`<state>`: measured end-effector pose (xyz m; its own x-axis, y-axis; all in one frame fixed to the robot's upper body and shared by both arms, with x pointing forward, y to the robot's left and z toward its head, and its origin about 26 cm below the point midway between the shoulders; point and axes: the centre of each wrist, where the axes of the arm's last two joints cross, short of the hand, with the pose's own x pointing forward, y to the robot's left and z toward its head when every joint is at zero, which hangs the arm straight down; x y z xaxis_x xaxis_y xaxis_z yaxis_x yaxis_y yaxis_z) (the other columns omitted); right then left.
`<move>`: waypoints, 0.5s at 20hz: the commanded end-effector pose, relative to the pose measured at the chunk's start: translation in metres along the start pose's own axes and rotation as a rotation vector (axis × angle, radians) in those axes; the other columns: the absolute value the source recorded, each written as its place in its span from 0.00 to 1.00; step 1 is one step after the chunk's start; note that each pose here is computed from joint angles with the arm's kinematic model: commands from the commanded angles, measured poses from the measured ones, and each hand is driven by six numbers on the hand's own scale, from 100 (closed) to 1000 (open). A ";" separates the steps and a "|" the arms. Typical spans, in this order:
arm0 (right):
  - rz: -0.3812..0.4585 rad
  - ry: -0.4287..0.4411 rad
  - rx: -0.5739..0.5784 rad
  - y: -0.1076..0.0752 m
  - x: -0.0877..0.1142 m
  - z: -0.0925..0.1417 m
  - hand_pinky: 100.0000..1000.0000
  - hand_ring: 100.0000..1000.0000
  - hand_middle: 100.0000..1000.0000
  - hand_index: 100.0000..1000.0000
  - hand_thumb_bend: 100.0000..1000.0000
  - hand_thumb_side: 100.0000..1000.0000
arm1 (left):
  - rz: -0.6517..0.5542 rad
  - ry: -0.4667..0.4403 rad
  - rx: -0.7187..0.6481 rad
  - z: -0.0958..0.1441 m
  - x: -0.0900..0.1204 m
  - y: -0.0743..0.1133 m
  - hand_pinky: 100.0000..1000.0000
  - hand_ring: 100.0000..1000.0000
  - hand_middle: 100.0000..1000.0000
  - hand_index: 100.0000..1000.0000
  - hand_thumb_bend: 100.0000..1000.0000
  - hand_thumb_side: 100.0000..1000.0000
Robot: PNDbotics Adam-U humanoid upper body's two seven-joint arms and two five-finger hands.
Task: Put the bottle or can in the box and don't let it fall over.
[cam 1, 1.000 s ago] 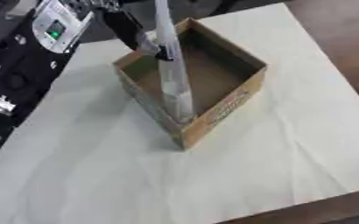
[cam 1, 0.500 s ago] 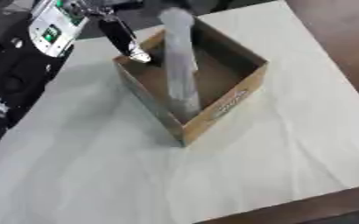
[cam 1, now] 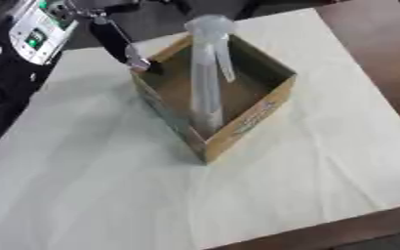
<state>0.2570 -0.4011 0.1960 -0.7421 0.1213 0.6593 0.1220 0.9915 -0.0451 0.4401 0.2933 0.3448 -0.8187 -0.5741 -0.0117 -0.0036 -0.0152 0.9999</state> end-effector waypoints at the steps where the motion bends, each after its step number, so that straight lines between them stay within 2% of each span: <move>1: 0.023 -0.016 0.007 -0.006 0.008 -0.004 0.70 1.00 0.88 0.98 0.00 0.38 | -0.208 -0.166 -0.240 0.026 -0.002 0.024 0.87 0.92 0.76 0.90 0.32 0.35; 2: 0.025 -0.015 0.004 -0.006 0.007 -0.004 0.70 1.00 0.88 0.98 0.00 0.38 | -0.191 -0.150 -0.209 0.033 -0.004 0.027 0.86 0.91 0.76 0.90 0.27 0.39; 3: 0.027 -0.013 0.001 -0.007 0.007 -0.003 0.70 1.00 0.88 0.97 0.00 0.38 | -0.173 -0.136 -0.175 0.040 -0.005 0.031 0.84 0.89 0.75 0.89 0.14 0.48; 4: 0.031 -0.012 -0.003 -0.008 0.008 -0.002 0.70 1.00 0.88 0.97 0.00 0.37 | -0.153 -0.117 -0.134 0.049 -0.007 0.035 0.80 0.87 0.74 0.89 0.00 0.50; 5: 0.034 -0.012 -0.005 -0.008 0.008 -0.001 0.70 1.00 0.88 0.97 0.00 0.37 | -0.131 -0.102 -0.087 0.057 -0.008 0.038 0.77 0.85 0.73 0.88 0.00 0.55; 10: 0.051 -0.018 -0.004 -0.011 0.011 -0.001 0.70 1.00 0.88 0.97 0.00 0.33 | -0.058 -0.051 0.133 0.097 -0.004 0.050 0.65 0.82 0.71 0.88 0.00 0.56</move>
<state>0.2510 -0.4072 0.1918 -0.7321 0.1456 0.6654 0.1560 0.9868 -0.0444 0.4040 0.3631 0.3696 -0.7956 -0.5993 0.0884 -0.0566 0.2189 0.9741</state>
